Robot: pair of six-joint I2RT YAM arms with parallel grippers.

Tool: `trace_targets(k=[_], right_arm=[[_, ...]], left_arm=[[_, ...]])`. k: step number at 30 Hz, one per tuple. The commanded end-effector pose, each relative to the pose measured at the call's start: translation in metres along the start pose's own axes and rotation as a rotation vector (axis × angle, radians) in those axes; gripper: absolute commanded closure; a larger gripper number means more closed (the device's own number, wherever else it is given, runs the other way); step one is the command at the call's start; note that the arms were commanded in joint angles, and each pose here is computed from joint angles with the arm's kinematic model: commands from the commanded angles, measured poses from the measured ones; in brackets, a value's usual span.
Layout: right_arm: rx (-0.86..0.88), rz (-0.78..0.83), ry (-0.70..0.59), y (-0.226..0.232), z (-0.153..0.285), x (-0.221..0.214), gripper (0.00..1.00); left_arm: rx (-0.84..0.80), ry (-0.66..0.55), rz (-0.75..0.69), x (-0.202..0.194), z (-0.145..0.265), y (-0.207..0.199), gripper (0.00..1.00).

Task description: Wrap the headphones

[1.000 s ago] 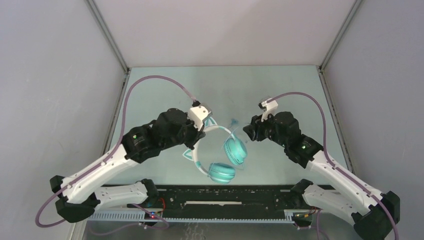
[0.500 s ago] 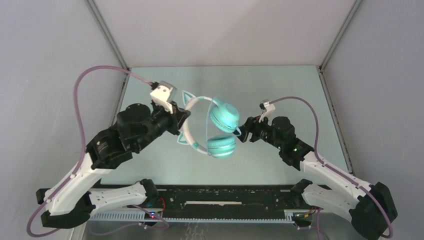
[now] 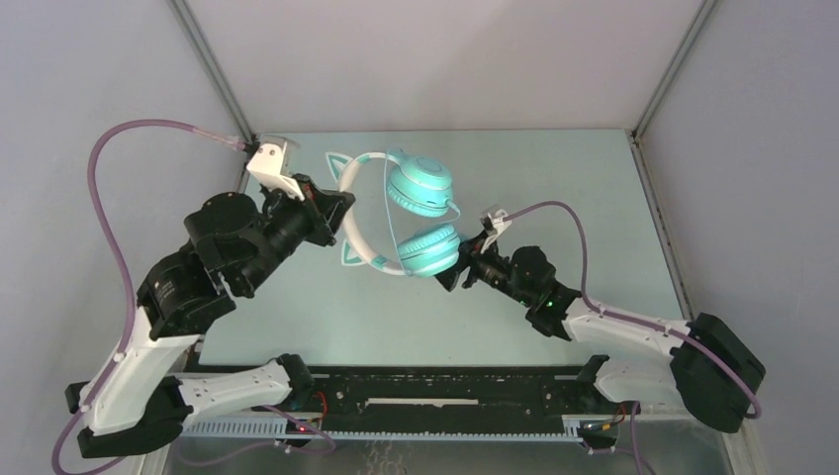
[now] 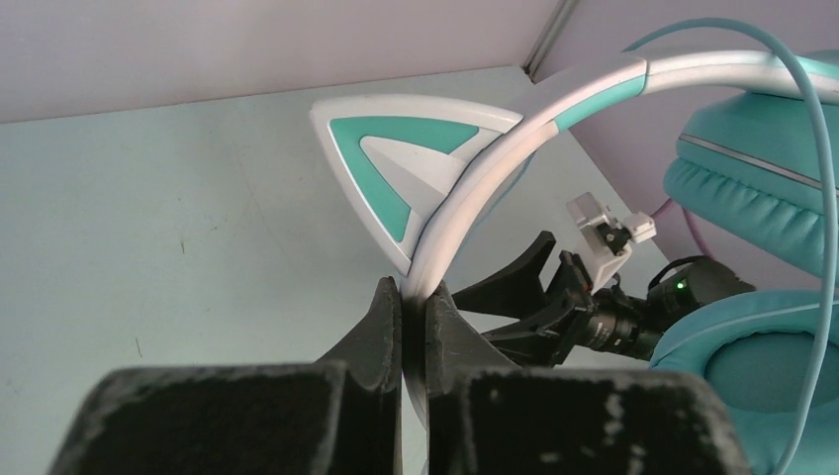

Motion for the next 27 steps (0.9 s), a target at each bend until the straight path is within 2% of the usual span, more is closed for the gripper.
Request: trace_targets(k=[1, 4, 10, 23, 27], right_arm=[[0.017, 0.076, -0.153, 0.002, -0.021, 0.02, 0.24], [-0.004, 0.097, -0.141, -0.004, -0.036, 0.019, 0.23], [-0.062, 0.128, -0.2, 0.0, -0.043, 0.026, 0.23], [-0.104, 0.064, -0.201, -0.027, -0.083, 0.021, 0.24], [-0.103, 0.019, -0.19, -0.039, -0.096, 0.019, 0.27]], left_arm=[[-0.025, -0.13, 0.12, 0.036, 0.012, -0.005, 1.0], [-0.031, -0.129, 0.13, 0.04, 0.013, -0.007, 1.0], [-0.044, -0.144, 0.14, 0.05, 0.019, -0.008, 1.0], [-0.086, -0.141, 0.187, 0.058, 0.026, -0.013, 1.0], [-0.081, -0.137, 0.193, 0.061, 0.028, -0.013, 1.0]])
Point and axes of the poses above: each gripper's point midway between its finger pads, its own z axis back along the fingers, its own y axis along the line the jaws close on, x = y × z, the point moved 8 cm from there along z, back along the fingers, and after that the axes turned 2 degrees about -z, right-handed, at the moved point
